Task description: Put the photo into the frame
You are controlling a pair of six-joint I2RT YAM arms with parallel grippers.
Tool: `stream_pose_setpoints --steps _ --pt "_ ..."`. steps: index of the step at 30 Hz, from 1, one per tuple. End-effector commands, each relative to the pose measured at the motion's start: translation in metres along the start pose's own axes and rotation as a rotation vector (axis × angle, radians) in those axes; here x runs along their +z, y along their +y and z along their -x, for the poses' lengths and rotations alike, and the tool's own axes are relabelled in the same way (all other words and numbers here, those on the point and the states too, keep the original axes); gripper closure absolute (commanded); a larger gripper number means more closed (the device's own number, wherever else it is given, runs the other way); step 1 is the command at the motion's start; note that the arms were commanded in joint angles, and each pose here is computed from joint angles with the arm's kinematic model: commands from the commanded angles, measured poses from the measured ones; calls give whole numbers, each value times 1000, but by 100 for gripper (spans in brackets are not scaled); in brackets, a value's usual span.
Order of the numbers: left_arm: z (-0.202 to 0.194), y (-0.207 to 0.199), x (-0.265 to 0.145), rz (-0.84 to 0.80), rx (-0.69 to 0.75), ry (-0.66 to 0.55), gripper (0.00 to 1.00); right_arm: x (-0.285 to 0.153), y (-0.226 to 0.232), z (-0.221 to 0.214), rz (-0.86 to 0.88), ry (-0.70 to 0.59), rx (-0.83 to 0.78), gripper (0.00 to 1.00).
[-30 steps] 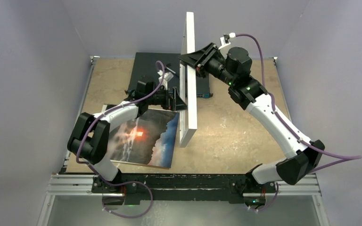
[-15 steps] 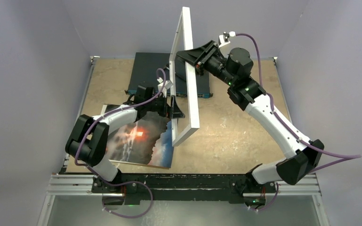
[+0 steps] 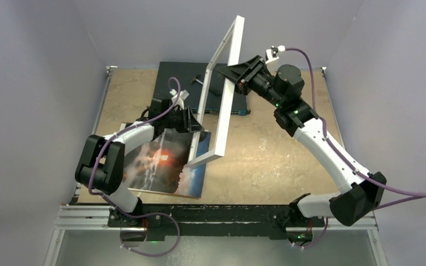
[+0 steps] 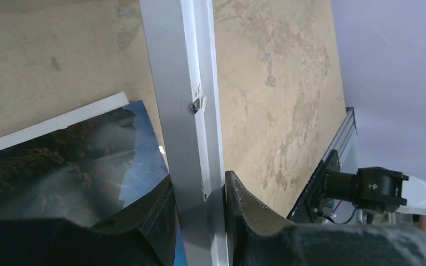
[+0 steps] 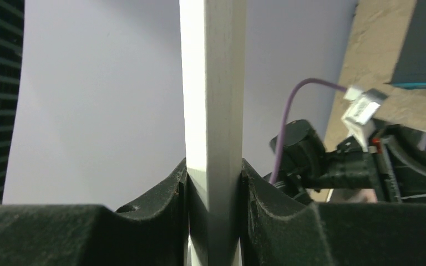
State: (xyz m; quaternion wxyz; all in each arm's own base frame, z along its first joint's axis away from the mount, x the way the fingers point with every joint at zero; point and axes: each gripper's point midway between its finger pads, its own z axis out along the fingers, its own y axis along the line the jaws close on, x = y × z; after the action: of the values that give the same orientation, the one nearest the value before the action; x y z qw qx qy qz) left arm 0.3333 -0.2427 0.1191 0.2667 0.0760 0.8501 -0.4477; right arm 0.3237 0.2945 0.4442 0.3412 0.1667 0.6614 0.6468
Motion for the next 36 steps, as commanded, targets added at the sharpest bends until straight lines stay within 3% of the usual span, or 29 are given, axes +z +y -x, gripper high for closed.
stream_pose_setpoints --steps 1,11,16,23,36 --pt "35 11 -13 82 189 -114 99 -22 5 29 18 -86 -56 79" --pt "48 41 -21 231 231 -143 100 -56 -116 54 -327 -92 -86 52" --pt "44 50 -20 257 238 -130 100 -74 -163 62 -435 -90 -106 54" --pt "43 52 -19 286 270 -148 100 -87 -235 52 -562 47 -100 52" --pt "28 55 -7 300 300 -99 100 -115 -321 56 -798 81 -150 48"
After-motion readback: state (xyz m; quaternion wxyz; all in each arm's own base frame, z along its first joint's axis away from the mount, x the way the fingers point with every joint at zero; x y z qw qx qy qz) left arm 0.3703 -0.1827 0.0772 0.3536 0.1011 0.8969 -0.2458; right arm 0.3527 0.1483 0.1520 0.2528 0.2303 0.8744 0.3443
